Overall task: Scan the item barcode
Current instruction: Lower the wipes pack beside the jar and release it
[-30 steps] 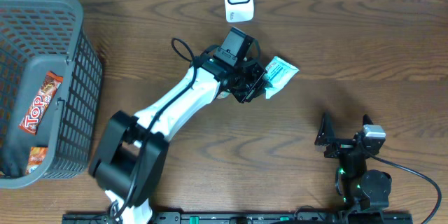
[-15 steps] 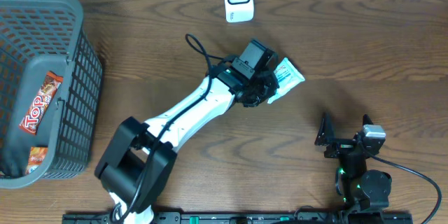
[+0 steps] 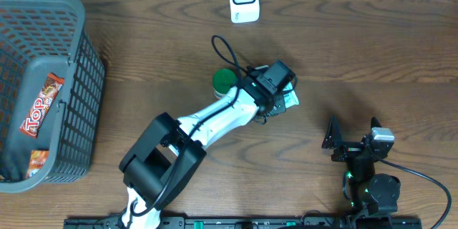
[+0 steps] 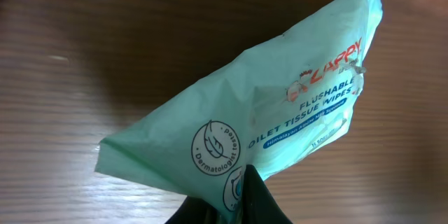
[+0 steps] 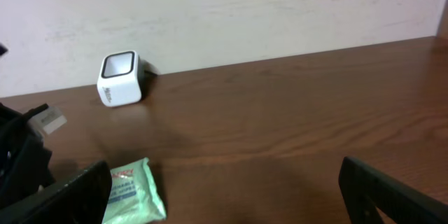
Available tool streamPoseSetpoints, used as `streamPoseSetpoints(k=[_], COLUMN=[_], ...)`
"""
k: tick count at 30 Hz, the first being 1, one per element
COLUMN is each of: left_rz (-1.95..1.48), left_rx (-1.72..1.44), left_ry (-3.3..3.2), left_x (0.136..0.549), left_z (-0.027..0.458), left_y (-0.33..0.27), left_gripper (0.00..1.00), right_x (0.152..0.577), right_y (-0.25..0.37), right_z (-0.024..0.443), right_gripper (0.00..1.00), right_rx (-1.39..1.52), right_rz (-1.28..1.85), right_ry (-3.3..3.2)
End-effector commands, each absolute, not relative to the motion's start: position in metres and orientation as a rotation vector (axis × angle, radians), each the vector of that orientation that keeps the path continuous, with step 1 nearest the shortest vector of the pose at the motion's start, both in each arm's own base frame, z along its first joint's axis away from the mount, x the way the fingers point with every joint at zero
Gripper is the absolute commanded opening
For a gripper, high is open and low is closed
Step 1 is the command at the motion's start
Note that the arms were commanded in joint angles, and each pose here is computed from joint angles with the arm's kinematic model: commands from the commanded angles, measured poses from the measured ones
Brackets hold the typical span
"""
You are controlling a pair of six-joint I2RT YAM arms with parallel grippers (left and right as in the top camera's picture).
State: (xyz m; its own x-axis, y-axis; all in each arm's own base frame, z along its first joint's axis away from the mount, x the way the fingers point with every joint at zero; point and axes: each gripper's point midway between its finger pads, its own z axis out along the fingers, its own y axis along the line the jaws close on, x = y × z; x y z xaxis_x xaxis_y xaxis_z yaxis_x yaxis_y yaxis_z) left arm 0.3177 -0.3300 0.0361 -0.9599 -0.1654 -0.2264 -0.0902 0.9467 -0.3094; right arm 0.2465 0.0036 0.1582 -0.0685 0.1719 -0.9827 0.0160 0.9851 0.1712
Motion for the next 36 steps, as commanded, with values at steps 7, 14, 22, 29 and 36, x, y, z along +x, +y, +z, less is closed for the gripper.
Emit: streamPoseSetpoints(k=[7,14,22,29,36], left_rz=[0.148,0.308,0.162,0.049,-0.189], left_rx=[0.152,0.251,0.277,0.302,0.235], left_ry=[2.582,2.445,2.508,2.414,2.177], left_x=[0.337,0.343,0.335,0.344,0.337], left_z=[0.053,0.068,0.065,0.138,0.292], left_y=[-0.287,-0.283,-0.304,-0.317,-0.303], left_gripper=[0.07,0.07,0.25,0.78,0.86], right_x=[0.246,0.246,0.246,0.246,0.246], right_y=[0.004,0.004,0.004,0.004,0.004], right_z=[0.158,0.158,0.158,0.158,0.158], right_gripper=[0.99,0.99,0.99,0.99,0.99], right_rx=[0.154,0.154,0.154,0.154,0.154], right_rz=[0.138,0.138,0.138,0.138,0.138], right_ry=[1.636,1.636,1.636,1.636,1.636])
